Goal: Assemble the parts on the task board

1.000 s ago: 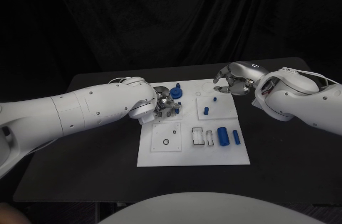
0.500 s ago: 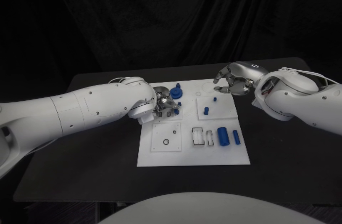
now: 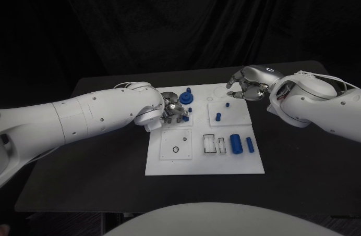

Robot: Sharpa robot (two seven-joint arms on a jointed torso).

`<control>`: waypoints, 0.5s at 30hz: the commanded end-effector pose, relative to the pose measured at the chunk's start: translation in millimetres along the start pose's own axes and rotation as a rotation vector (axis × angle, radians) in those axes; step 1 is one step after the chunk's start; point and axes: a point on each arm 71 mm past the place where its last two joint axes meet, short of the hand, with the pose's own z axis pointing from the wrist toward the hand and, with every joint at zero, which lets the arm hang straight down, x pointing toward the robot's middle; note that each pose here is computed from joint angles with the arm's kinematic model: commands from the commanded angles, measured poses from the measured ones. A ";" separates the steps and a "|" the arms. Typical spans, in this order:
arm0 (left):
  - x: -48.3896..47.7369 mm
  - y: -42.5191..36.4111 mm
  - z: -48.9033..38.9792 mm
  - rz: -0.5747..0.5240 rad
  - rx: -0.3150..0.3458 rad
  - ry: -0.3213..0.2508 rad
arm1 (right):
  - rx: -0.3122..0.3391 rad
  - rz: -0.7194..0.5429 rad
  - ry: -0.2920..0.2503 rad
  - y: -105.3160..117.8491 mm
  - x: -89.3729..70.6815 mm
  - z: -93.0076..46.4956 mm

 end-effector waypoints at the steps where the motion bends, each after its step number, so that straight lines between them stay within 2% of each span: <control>1: 2.9 0.7 0.0 -0.003 0.011 0.009 | 0.020 -0.006 0.014 -1.6 1.8 -0.2; 15: -1.8 12.2 -4.6 -0.025 -0.006 -0.023 | 0.032 -0.008 0.026 -4.1 2.6 -1.1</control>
